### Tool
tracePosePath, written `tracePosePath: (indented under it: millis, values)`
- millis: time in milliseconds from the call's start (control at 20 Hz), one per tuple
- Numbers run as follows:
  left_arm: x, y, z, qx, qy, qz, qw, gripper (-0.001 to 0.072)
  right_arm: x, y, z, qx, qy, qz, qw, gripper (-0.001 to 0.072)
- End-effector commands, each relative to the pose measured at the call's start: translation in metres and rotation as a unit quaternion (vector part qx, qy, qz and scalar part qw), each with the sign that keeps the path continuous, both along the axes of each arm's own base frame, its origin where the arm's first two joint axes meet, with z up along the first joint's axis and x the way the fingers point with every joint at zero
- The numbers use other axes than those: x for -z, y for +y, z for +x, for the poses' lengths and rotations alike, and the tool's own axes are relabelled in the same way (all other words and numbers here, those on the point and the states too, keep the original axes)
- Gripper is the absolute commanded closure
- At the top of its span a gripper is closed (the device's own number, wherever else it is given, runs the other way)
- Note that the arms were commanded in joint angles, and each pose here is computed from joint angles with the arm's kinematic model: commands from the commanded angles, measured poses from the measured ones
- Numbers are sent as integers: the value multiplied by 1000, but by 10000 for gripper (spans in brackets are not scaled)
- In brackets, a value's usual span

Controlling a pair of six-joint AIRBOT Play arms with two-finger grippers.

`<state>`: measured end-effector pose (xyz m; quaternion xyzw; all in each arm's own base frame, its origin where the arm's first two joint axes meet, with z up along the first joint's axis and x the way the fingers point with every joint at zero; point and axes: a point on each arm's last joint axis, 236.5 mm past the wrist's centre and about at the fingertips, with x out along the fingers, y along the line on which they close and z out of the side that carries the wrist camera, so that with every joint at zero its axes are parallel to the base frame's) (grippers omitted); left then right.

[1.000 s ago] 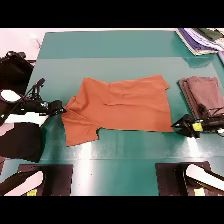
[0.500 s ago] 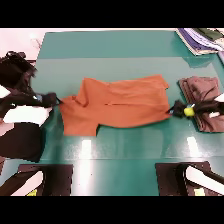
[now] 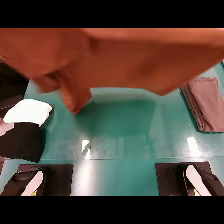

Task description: Fold the shirts.

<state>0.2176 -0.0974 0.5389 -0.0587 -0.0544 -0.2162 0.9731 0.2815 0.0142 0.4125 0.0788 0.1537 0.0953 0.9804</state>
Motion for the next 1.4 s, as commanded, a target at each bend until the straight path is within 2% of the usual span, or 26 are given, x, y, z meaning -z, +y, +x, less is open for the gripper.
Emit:
tracePosePath:
  millis: [0, 150, 300, 400, 550, 800, 900, 1000, 1150, 1350]
  values:
    - [-94, 8, -92, -43, -176, 1, 983, 685, -75, 9, -51, 54, -91, -52, 993, 693]
    - [-83, 24, -68, -77, -145, 3, 986, 685, -78, 0, -49, 66, -69, -47, 994, 694]
    - [-19, 26, 16, -58, -12, 3, 998, 685, -57, -20, -20, 61, -24, -13, 998, 694]
    - [55, 20, 84, -23, 120, 1, 992, 685, -18, -43, 8, 61, 35, 26, 997, 694]
    - [179, 6, 163, 38, 306, -15, 951, 685, 73, -60, 60, 35, 164, 74, 983, 695]
    - [376, -17, 240, 59, 505, 20, 861, 684, 266, -36, 117, -12, 412, 40, 910, 694]
    - [427, -15, 268, 41, 535, 19, 844, 684, 318, -24, 137, -24, 459, 48, 887, 694]
    - [452, -10, 297, 17, 532, -6, 847, 684, 352, -21, 160, -21, 478, 65, 875, 694]
    - [465, -4, 323, -6, 510, -21, 860, 684, 366, -20, 195, -24, 475, 69, 877, 694]
    - [476, -3, 315, 6, 526, 1, 851, 683, 350, -27, 214, -26, 454, 54, 889, 694]
